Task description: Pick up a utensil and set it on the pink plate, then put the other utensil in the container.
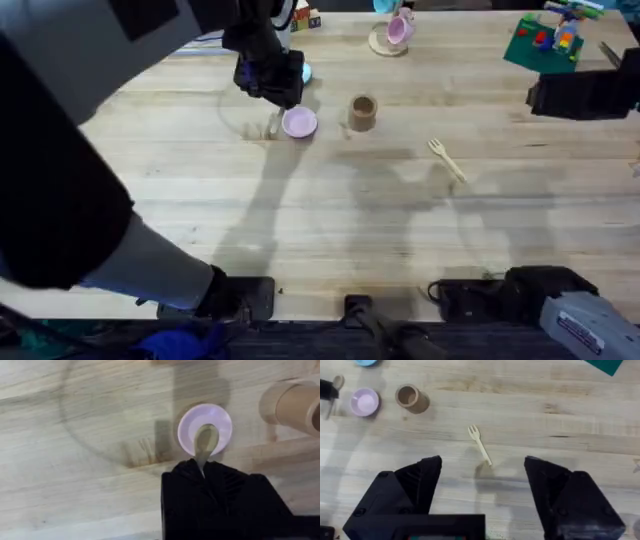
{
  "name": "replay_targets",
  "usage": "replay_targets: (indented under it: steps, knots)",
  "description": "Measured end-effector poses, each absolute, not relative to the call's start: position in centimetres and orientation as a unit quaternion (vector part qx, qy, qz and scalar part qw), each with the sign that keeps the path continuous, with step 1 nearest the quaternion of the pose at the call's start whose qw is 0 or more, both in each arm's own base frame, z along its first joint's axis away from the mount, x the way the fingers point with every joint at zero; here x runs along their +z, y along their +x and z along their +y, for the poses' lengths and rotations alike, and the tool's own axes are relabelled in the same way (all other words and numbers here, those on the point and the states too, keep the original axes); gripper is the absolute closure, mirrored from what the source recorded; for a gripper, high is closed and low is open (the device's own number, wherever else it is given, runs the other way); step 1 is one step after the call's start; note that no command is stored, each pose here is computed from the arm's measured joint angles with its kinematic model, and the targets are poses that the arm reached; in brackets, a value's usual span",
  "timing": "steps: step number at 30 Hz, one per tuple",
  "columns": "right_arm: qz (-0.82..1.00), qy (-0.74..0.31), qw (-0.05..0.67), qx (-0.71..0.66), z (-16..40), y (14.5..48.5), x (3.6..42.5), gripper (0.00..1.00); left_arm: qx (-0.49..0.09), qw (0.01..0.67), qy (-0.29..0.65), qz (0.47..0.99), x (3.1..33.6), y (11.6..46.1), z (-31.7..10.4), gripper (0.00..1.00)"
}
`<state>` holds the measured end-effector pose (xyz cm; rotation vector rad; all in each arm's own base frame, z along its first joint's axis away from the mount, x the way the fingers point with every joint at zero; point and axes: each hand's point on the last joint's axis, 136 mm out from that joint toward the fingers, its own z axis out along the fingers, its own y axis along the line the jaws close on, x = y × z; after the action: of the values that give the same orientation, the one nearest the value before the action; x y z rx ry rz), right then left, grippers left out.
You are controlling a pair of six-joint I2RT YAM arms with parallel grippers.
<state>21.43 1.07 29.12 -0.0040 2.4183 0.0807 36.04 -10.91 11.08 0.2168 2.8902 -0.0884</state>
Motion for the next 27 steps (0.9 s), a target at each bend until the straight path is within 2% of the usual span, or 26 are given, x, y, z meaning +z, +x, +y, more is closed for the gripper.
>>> replay_targets:
  steps: [14, 27]
  knots:
    - [0.935, -0.002, 0.353, 0.031, 1.1, 21.4, 29.1, 0.005, -0.029, 0.09, 0.107, 0.99, 7.2, 36.2, -13.7, 0.96]
    - [0.935, -0.002, 0.353, 0.031, 1.1, 21.4, 29.1, 0.005, -0.03, 0.092, 0.106, 0.99, 6.6, 36.6, -14.0, 0.953]
